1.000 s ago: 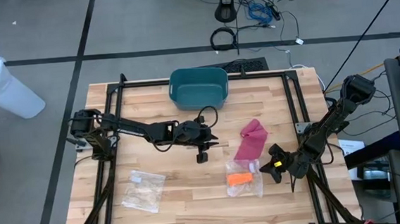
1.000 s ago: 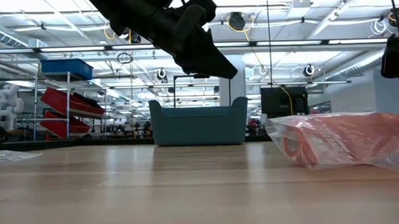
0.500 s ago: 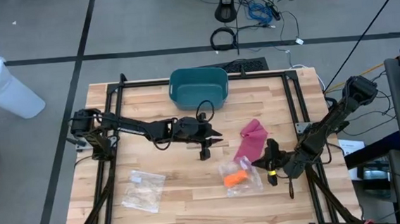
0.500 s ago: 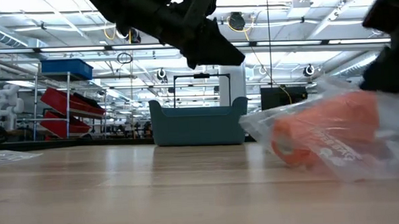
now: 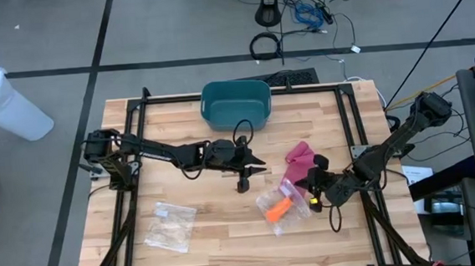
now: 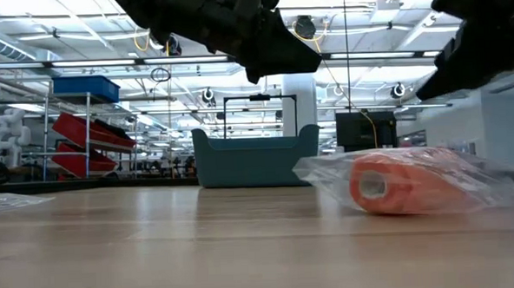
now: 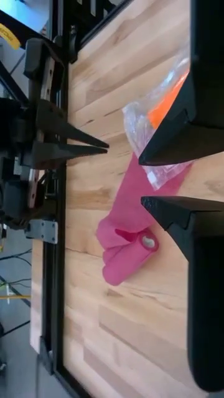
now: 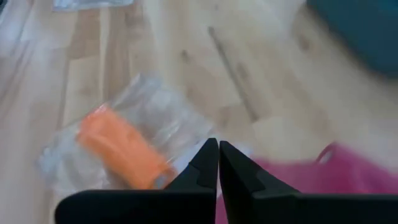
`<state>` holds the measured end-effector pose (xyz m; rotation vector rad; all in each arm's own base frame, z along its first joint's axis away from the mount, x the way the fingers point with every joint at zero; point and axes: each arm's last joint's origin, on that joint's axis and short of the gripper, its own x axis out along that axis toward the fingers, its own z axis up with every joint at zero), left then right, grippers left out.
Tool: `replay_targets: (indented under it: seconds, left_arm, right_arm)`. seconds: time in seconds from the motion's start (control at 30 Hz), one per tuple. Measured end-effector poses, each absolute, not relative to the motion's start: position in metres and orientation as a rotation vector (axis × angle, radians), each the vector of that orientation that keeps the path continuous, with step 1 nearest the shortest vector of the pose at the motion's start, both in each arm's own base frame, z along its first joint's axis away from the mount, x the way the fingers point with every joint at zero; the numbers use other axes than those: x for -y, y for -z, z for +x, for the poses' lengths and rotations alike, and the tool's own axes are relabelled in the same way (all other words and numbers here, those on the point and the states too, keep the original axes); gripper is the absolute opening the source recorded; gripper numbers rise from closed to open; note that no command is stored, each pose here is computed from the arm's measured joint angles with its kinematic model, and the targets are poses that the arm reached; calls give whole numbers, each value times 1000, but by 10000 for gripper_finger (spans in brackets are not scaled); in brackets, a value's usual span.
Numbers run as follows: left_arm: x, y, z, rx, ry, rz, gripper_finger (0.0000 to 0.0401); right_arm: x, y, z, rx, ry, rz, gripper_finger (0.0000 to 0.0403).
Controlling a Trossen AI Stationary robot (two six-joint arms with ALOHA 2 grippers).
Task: Roll bandage
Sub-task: Close the transparent zip lock containing the rolled orange bandage
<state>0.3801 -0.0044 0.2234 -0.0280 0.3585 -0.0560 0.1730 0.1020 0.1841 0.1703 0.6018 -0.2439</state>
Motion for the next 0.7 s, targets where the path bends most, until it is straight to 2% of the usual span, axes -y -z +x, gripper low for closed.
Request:
replay_targets:
  seconds: [0.17,0.33,0.53,0.6,0.7]
  left_arm:
    - [4,-220,379,-391,50,-53,93]
    - [4,-218,378,-422,47,-54,93]
    - [4,-215,377,-448,47,-33,93]
    - [3,-215,376,-455,57,15,93]
    - [4,-215,377,-451,65,50,93]
  right_arm:
    - [-104,-179,170,-688,226,423,21]
    - [-102,-165,163,-771,247,592,91]
    - [-97,-150,158,-792,254,650,190]
    - [-95,-145,159,-795,209,705,208]
    - [-93,-138,158,-773,150,805,215]
